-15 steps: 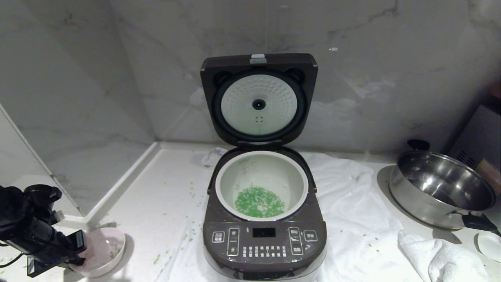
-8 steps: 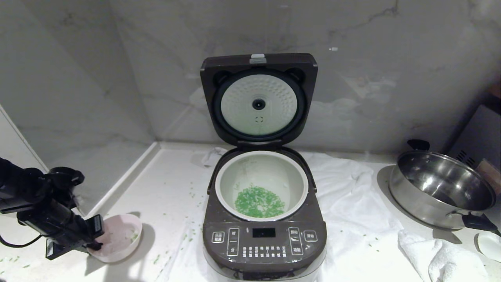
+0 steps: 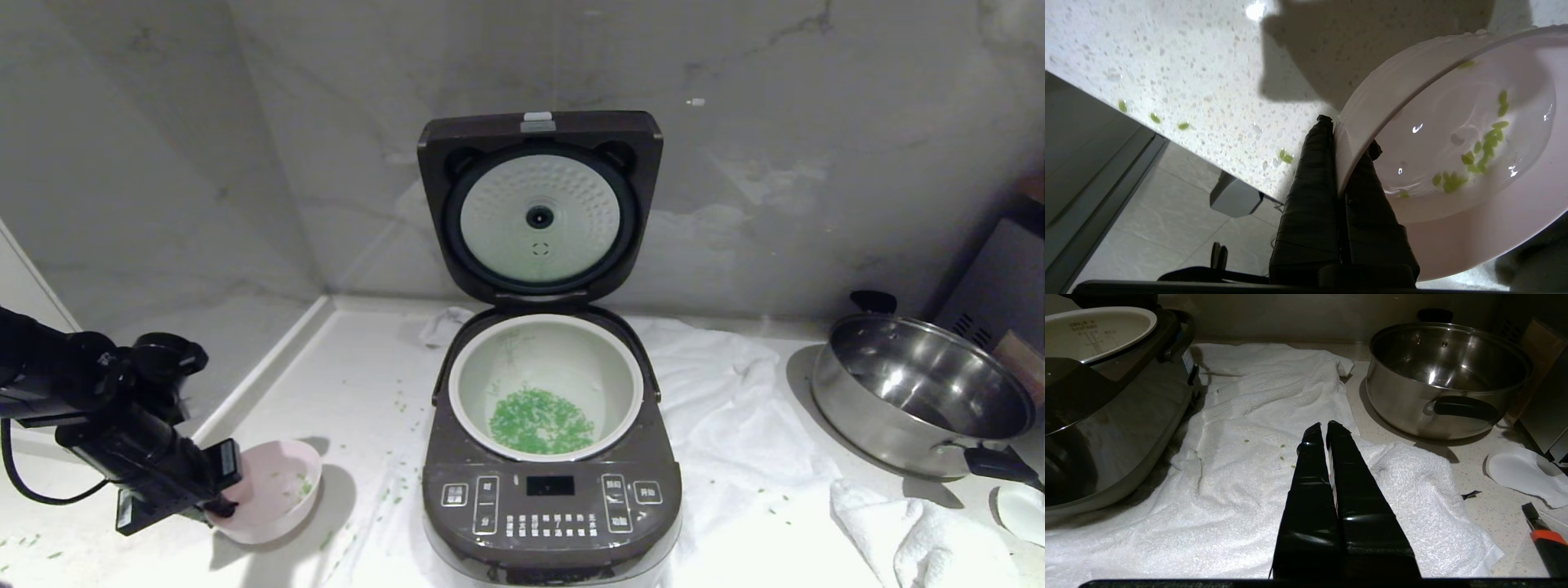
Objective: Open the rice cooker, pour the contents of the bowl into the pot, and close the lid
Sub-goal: Pick up the bowl on the table, then pour the water from the bowl into the rice cooker
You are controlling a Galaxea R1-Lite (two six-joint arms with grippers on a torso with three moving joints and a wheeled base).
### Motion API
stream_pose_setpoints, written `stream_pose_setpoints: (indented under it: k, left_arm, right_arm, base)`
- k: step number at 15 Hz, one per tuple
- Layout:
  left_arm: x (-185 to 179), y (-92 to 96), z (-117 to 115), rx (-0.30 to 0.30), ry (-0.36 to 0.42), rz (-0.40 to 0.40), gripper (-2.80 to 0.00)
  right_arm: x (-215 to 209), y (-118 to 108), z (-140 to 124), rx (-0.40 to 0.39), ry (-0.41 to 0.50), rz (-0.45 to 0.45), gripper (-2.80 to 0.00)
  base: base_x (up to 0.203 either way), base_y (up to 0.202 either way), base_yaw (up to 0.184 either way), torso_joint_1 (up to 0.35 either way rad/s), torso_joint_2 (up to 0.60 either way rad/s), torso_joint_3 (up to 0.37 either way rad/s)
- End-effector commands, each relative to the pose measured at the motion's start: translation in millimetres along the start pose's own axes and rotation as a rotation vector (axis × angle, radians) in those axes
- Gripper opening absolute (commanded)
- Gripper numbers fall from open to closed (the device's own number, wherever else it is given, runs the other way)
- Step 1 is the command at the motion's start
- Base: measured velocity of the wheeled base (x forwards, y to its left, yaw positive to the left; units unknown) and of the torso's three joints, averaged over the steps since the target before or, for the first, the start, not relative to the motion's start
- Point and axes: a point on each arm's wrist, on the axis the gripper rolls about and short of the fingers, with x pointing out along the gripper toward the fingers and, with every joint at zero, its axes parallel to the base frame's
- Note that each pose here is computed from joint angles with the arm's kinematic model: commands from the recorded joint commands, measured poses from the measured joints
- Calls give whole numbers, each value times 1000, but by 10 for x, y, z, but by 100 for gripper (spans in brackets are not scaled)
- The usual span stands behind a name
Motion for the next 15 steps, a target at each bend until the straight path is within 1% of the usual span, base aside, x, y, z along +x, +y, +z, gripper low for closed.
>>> stream_pose_setpoints:
  k: [1, 3, 4, 6, 8, 10, 12, 15]
  left_arm:
    - [-68, 8, -71, 1, -7, -4, -280]
    - [-128, -29, -65, -3, -30, -16, -280]
    - [-163, -83, -50, 9, -46, -26, -280]
    - [-252, -227, -23, 33, -47, -37, -280]
    - [-363, -432, -12, 54, -37, -49, -280]
    - [-461, -619, 9, 69, -57, -75, -280]
    - [-566, -751, 47, 82, -65, -90, -280]
    - [-747, -927, 163, 98, -82, -108, -280]
  right_arm:
    - [1, 0, -4, 0, 2, 0, -280]
    - [1, 0, -4, 0, 2, 0, -280]
    - [1, 0, -4, 0, 2, 0, -280]
    - [1, 0, -4, 0, 2, 0, -280]
    - [1, 0, -4, 0, 1, 0, -280]
    - [1, 0, -4, 0, 2, 0, -280]
    - [1, 0, -4, 0, 2, 0, -280]
    - [1, 0, -3, 0, 0, 0, -280]
  base:
    - [0, 0, 0, 0, 0, 0]
    - [0, 0, 0, 0, 0, 0]
    - [0, 0, 0, 0, 0, 0]
    - [0, 0, 0, 0, 0, 0]
    - [0, 0, 0, 0, 0, 0]
    - [0, 0, 0, 0, 0, 0]
    - [0, 0, 0, 0, 0, 0]
    - [0, 0, 0, 0, 0, 0]
